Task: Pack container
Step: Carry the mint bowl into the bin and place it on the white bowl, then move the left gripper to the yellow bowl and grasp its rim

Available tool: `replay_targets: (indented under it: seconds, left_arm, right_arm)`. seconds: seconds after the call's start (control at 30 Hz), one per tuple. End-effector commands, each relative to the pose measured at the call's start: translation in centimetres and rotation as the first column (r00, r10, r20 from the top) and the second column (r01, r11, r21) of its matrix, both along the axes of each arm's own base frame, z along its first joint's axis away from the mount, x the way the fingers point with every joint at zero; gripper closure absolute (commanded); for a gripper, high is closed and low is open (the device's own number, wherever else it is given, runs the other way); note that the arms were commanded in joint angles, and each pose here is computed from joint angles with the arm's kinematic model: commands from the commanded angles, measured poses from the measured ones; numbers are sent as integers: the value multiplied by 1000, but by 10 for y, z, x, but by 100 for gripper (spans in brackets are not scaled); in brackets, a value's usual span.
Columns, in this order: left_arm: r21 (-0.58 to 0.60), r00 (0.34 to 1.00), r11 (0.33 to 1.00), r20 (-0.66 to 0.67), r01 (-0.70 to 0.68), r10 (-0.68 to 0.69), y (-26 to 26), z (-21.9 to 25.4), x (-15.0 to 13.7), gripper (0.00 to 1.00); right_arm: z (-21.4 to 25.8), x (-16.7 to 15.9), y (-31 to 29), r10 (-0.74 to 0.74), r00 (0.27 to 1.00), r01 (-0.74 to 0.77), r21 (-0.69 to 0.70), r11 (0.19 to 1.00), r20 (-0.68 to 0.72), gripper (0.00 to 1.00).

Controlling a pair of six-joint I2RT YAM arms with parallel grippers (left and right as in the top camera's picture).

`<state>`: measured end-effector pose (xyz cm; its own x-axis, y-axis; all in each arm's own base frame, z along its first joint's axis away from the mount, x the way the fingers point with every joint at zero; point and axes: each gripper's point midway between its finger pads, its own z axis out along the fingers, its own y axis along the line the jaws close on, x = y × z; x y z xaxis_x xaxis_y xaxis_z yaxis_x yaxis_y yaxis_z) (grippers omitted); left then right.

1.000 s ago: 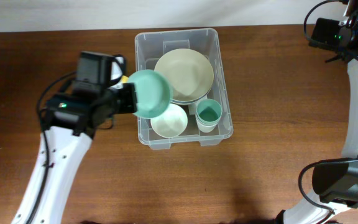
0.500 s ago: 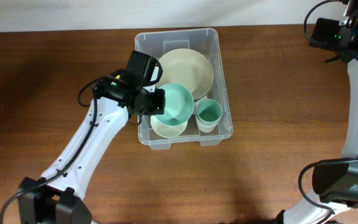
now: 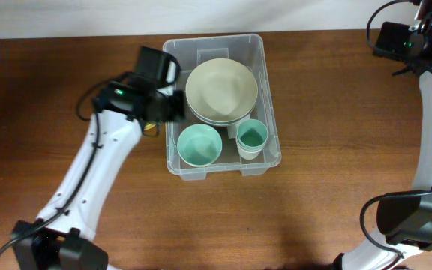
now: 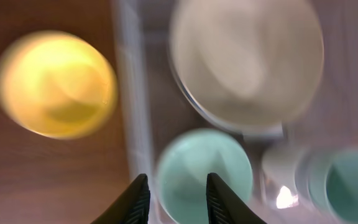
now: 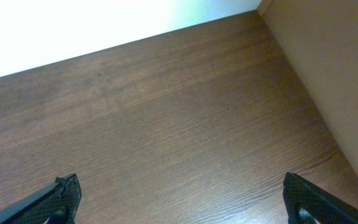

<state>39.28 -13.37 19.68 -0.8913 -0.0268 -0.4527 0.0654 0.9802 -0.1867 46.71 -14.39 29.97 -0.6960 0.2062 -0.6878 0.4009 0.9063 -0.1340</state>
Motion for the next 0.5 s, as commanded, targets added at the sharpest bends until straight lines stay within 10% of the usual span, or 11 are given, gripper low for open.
replay_targets:
  seconds: [0.0,0.23,0.47]
  left_arm:
    - [25,977,981,97,-191,188,71,32,31,68]
    - [-7,938,938,24,-347,347,131,7,40,26]
    - [3,898,910,-157,-416,411,134,-80,59,25]
  right_arm:
    - [0,1,1,-6,1000,6,8,1000,6,1]
    - [0,1,1,-6,1000,6,8,1000,6,1]
    - [0,1,1,-6,1000,6,8,1000,6,1]
